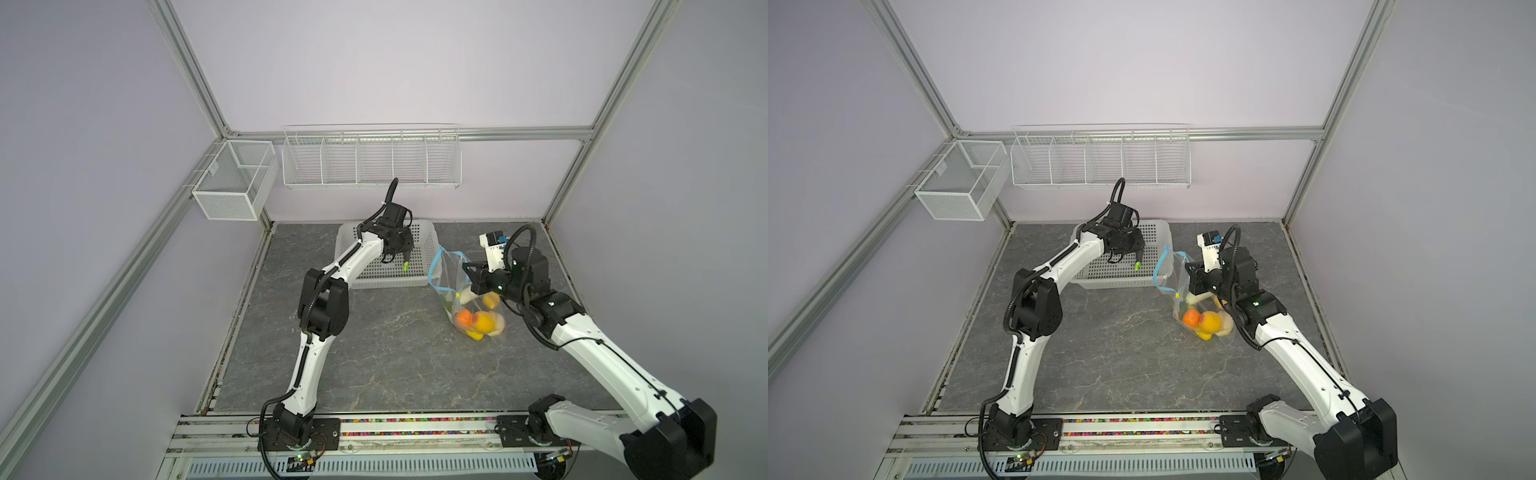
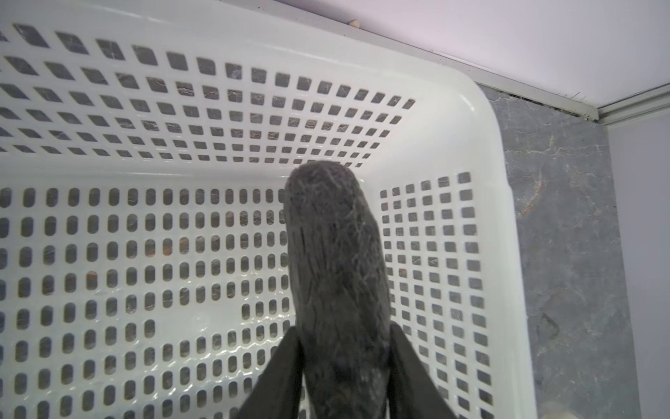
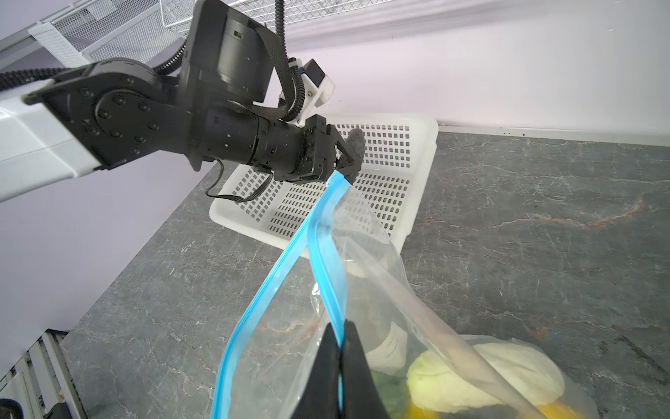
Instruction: Place the food in the zip-top bag and seal the zipper
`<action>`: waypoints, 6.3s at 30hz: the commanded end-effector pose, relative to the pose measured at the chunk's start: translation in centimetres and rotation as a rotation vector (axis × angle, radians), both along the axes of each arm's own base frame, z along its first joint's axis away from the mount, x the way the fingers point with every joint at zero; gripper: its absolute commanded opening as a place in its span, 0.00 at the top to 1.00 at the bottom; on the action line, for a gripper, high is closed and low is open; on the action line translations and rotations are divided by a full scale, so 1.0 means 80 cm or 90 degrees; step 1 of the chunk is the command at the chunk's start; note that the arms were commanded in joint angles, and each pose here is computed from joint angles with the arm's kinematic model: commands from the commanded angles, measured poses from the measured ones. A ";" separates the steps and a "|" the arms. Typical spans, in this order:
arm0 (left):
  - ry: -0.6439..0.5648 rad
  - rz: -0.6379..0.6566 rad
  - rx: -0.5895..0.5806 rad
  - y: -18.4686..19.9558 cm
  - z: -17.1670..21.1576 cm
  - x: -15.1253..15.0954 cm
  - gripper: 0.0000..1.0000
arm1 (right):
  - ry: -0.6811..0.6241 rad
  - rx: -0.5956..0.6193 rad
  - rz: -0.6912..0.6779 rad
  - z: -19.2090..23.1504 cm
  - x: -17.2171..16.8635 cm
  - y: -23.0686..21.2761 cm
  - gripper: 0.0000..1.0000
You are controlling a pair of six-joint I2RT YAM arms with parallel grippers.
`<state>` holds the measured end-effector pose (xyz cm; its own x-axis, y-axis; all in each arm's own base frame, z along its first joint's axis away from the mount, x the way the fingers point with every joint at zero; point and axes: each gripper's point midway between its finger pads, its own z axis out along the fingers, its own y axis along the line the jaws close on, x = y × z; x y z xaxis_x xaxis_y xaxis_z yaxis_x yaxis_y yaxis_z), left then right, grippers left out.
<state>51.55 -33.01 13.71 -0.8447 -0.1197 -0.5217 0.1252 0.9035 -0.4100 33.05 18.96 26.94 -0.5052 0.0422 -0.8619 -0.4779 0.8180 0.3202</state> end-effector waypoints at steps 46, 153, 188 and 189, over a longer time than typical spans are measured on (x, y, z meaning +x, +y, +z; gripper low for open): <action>0.134 -0.158 -0.235 0.028 0.180 -0.211 0.65 | -0.046 0.027 0.092 0.016 -0.006 0.042 0.93; 0.256 -0.261 -0.250 -0.030 0.139 -0.268 0.54 | -0.112 0.057 0.213 0.052 -0.045 0.086 0.93; 0.141 -0.239 -0.184 0.027 0.163 -0.267 0.45 | -0.105 0.035 0.196 0.048 -0.040 0.080 0.93; 0.144 -0.241 -0.191 0.026 0.157 -0.265 0.45 | -0.104 0.035 0.197 0.047 -0.039 0.081 0.93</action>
